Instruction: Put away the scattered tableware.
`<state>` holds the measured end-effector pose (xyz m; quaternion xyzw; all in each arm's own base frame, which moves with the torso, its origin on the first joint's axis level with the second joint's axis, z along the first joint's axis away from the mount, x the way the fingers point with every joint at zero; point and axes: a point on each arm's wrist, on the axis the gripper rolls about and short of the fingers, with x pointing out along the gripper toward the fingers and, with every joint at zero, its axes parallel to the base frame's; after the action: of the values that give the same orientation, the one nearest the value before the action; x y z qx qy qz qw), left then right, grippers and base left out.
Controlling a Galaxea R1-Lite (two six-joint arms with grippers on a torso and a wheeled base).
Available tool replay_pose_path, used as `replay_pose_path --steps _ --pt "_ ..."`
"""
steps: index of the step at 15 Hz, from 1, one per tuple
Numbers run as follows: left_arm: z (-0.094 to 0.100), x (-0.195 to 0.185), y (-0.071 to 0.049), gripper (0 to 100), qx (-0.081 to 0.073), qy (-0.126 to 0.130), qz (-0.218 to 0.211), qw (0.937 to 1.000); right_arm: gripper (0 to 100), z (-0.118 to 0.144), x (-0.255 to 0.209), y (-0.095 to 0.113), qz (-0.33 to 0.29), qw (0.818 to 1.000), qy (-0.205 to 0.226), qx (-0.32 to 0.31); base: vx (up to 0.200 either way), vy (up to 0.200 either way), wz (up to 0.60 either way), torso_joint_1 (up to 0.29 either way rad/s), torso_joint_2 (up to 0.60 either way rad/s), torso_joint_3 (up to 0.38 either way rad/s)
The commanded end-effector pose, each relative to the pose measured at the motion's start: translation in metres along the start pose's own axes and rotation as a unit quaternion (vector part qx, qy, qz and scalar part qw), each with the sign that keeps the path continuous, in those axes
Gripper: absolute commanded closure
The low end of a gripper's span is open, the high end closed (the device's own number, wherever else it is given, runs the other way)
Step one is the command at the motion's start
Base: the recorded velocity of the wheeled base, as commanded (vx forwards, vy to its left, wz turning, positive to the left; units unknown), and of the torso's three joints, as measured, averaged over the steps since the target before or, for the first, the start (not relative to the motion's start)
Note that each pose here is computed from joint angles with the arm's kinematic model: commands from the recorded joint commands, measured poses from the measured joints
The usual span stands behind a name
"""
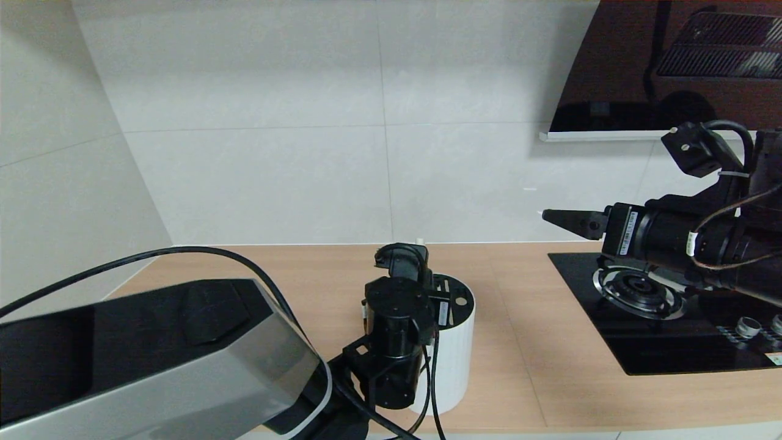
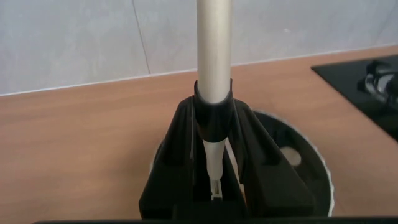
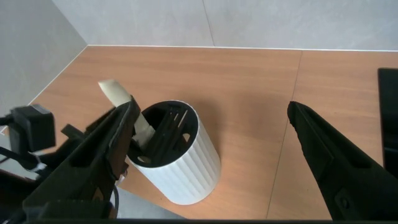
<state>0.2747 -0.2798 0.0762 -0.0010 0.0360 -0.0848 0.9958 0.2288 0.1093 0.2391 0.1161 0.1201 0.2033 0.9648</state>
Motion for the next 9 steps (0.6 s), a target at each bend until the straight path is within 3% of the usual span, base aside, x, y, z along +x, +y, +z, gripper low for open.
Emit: replay_pose_path --steps 1,7,8,9 --pt "-0.0011 -0.0008 -0.0009 100 0.001 0.001 -0.001 1.0 0 -0.0004 0.0005 0.0 0.0 1.0 0.001 0.0 0.0 0.0 0.0 0.0 0.0 0.0" --pt "-0.0008 -0.0006 -0.001 100 0.0 0.001 -0.001 1.0 0 -0.0017 0.0005 -0.0004 -0.001 1.0 0.003 0.0 0.0 0.0 0.0 0.0 0.0 0.0" --pt "-0.0008 -0.0006 -0.001 0 0.0 0.001 -0.001 1.0 0 -0.0017 0.0005 -0.0004 -0.002 1.0 0.003 -0.001 0.0 0.0 0.0 0.0 0.0 0.0" --pt "-0.0004 -0.0005 -0.0012 0 0.0 0.0 -0.001 1.0 0 -0.0017 0.0005 -0.0004 -0.002 1.0 0.003 -0.001 0.0 0.0 0.0 0.0 0.0 0.0"
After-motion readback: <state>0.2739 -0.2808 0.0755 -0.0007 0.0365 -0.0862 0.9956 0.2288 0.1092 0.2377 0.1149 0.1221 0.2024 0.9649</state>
